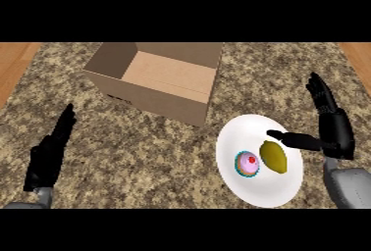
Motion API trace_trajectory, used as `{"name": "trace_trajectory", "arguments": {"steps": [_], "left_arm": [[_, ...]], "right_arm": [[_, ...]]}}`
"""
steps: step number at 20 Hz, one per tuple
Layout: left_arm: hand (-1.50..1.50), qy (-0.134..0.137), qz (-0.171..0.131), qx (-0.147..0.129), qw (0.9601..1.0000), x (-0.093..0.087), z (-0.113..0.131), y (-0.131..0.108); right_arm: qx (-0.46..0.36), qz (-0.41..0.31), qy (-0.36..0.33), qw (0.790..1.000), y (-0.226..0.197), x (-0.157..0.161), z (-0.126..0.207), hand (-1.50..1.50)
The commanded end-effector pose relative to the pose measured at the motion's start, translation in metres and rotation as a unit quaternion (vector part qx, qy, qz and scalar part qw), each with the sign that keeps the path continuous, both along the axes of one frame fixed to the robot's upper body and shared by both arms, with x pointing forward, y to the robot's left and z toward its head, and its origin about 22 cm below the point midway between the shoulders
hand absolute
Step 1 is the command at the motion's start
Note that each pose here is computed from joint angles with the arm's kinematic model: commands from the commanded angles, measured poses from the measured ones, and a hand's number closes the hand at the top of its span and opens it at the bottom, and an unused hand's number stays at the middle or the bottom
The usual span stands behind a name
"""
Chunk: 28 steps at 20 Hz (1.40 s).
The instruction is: Pick the lemon from the plate and place it in the cardboard box
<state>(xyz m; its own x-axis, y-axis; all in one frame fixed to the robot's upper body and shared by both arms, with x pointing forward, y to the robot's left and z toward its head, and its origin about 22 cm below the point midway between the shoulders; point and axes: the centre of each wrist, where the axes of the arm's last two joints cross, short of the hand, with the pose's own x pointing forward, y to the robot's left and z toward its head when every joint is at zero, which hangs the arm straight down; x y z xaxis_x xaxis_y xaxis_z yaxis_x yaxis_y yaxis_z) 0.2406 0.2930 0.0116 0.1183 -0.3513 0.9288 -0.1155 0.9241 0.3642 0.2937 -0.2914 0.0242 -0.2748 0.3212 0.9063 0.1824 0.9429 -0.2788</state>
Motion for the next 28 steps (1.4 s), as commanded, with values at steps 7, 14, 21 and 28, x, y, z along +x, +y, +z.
{"name": "trace_trajectory", "arguments": {"steps": [7,14,21,28], "left_arm": [[0.0,0.005,-0.006,0.005,1.0,0.005,-0.004,-0.015],[0.0,0.009,-0.009,0.01,0.9999,-0.002,-0.009,-0.008],[0.0,0.001,-0.008,0.004,1.0,0.006,-0.013,-0.019],[0.0,0.006,-0.008,0.007,0.9999,-0.017,-0.011,-0.005]], "right_arm": [[-0.302,0.081,0.174,0.934,-0.052,-0.015,0.046,-1.5],[-0.413,0.157,0.301,0.845,-0.027,-0.018,0.082,-1.5],[-0.417,0.15,0.342,0.829,0.031,-0.026,0.084,-1.5],[-0.421,0.118,0.365,0.822,0.028,-0.021,0.059,-1.5]]}}
